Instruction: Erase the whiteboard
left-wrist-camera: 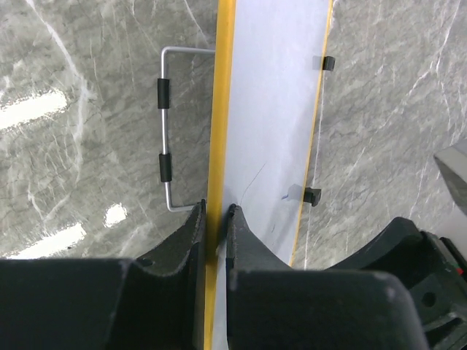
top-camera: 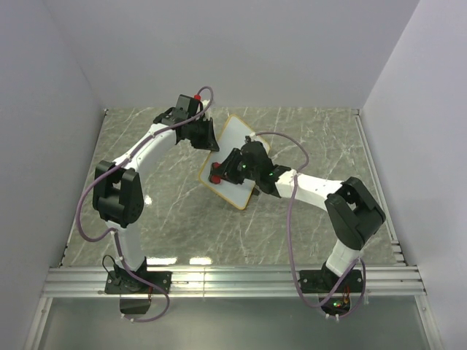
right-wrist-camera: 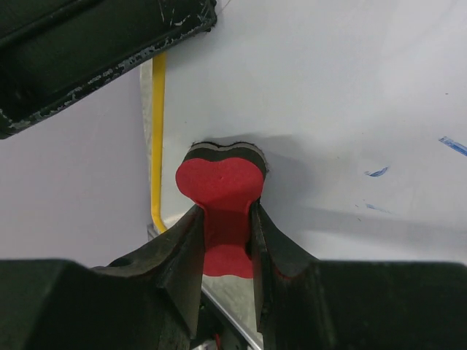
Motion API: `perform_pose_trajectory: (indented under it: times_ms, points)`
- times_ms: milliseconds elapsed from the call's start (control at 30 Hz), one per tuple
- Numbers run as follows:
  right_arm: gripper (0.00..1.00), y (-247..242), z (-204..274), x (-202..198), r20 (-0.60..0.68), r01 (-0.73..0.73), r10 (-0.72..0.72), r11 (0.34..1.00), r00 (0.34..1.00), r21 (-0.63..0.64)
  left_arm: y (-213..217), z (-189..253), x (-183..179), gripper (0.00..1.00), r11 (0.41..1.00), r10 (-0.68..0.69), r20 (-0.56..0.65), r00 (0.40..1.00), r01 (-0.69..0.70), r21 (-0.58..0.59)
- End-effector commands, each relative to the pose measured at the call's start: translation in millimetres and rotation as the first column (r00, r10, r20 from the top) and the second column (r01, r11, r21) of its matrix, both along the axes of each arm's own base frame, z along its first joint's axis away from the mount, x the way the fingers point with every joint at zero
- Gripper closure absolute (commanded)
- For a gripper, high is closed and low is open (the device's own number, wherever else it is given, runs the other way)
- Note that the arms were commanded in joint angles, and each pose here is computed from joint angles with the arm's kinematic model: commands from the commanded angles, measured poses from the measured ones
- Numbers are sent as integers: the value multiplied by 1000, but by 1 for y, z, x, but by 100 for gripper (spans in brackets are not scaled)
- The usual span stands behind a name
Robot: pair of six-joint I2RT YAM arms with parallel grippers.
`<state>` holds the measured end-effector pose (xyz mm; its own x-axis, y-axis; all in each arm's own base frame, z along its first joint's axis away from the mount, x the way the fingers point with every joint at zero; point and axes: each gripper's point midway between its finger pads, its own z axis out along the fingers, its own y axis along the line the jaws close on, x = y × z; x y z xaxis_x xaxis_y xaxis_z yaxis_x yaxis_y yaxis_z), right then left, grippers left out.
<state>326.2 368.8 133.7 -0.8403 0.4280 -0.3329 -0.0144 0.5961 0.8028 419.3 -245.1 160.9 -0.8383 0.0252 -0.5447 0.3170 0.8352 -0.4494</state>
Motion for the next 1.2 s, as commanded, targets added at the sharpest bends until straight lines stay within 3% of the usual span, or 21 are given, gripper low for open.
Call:
perform_pose_trajectory:
  times_ms: [0,267,467,667,867,1167]
  points:
    - [100,-18,-87,-47,-224,-82,40,980,974,-181,-25,36,-12,100,996,-65,55,996,68,-65]
    - [100,-74,-111,-5,-223,43,-105,963,969,-268,-23,36,-15,100,996,-68,54,996,71,-59]
    - [100,-120,-151,-13,-259,75,-202,901,945,-428,-22,36,-16,100,996,-69,54,996,72,-58]
    - [100,-120,-176,-33,-320,50,-203,903,925,-427,-23,36,-14,100,996,-69,54,996,72,-58]
    - [100,-98,-159,-24,-294,19,-159,904,942,-426,-23,37,-13,100,996,-67,53,996,70,-60]
    - [100,-108,-184,-66,-395,-25,-150,915,907,-404,-23,40,-12,100,996,-66,63,996,69,-56]
